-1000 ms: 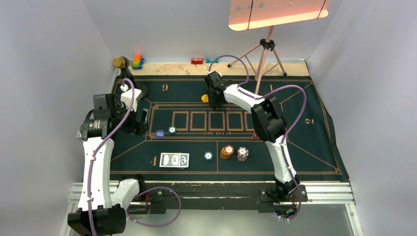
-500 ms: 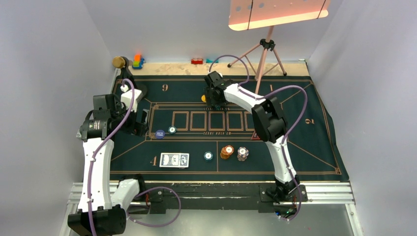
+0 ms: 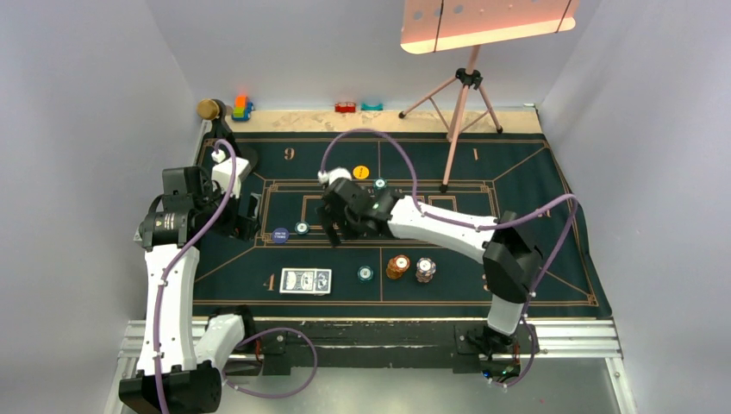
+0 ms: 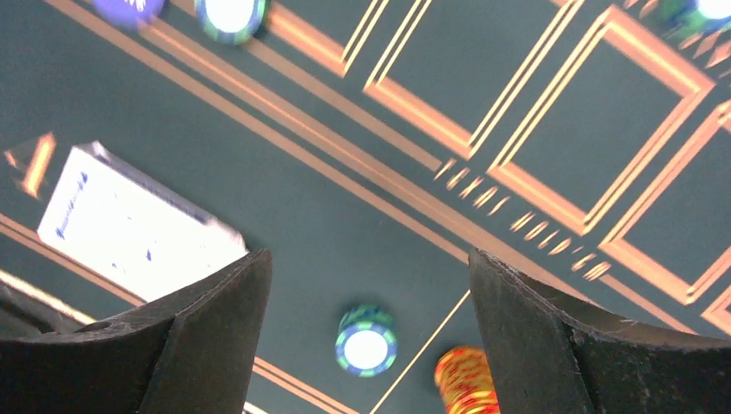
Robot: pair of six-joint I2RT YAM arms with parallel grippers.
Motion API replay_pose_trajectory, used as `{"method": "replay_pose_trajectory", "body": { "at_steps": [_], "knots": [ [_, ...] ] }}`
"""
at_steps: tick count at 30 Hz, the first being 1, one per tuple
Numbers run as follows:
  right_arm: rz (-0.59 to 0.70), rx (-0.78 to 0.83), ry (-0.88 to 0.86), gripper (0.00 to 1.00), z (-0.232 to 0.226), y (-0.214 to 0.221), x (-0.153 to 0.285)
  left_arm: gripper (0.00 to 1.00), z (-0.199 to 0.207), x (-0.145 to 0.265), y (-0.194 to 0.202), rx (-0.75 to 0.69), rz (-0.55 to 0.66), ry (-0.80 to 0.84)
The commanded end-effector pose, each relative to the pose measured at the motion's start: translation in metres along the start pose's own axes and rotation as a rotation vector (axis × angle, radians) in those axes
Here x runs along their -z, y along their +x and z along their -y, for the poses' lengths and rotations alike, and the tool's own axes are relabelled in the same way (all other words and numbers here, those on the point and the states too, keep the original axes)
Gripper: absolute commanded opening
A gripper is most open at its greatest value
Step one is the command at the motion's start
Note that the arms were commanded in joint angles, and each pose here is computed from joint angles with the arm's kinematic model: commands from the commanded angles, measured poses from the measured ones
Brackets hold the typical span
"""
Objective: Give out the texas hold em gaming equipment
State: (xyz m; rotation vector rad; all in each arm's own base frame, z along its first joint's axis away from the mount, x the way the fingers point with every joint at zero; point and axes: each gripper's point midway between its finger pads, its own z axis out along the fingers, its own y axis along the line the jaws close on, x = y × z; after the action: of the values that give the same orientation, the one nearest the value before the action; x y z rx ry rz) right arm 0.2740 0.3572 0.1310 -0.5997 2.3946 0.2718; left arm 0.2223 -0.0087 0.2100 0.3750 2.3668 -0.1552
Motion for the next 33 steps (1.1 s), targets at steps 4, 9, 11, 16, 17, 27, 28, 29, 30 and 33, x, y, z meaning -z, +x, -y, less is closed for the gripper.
{"method": "replay_pose_trajectory", "body": {
  "at_steps": [4, 9, 11, 16, 17, 27, 28, 29, 30, 33],
  "knots": [
    [-0.153, 0.018, 0.002, 0.88, -0.019, 0.071, -0.003, 1.0, 0.002, 0.006, -0.002, -0.015, 0.019, 0.005],
    [-0.203, 0.022, 0.014, 0.89, -0.019, 0.094, -0.006, 1.0, 0.002, 0.007, -0.003, -0.016, 0.022, 0.004],
    [-0.218, 0.025, 0.009, 0.9, -0.021, 0.102, -0.007, 1.0, 0.002, 0.008, -0.004, -0.018, 0.024, 0.002],
    [-0.262, 0.021, -0.002, 0.9, -0.027, 0.122, -0.01, 1.0, 0.0, 0.009, -0.006, -0.023, 0.025, -0.004],
    [-0.269, 0.019, -0.015, 0.9, -0.03, 0.126, -0.01, 1.0, 0.0, 0.009, -0.006, -0.022, 0.024, -0.004],
    [-0.314, 0.039, 0.01, 0.88, -0.025, 0.144, -0.01, 1.0, -0.002, 0.008, -0.007, -0.027, 0.025, -0.013],
    [-0.317, 0.041, 0.011, 0.88, -0.025, 0.146, -0.01, 1.0, -0.002, 0.008, -0.006, -0.027, 0.026, -0.014],
    [-0.321, 0.043, 0.014, 0.87, -0.024, 0.147, -0.011, 1.0, -0.002, 0.009, -0.007, -0.027, 0.026, -0.013],
    [-0.325, 0.045, 0.017, 0.87, -0.023, 0.15, -0.012, 1.0, -0.002, 0.009, -0.006, -0.027, 0.025, -0.014],
    [-0.34, 0.047, 0.016, 0.84, -0.022, 0.156, -0.014, 1.0, -0.001, 0.009, -0.007, -0.026, 0.028, -0.013]
  ]
}}
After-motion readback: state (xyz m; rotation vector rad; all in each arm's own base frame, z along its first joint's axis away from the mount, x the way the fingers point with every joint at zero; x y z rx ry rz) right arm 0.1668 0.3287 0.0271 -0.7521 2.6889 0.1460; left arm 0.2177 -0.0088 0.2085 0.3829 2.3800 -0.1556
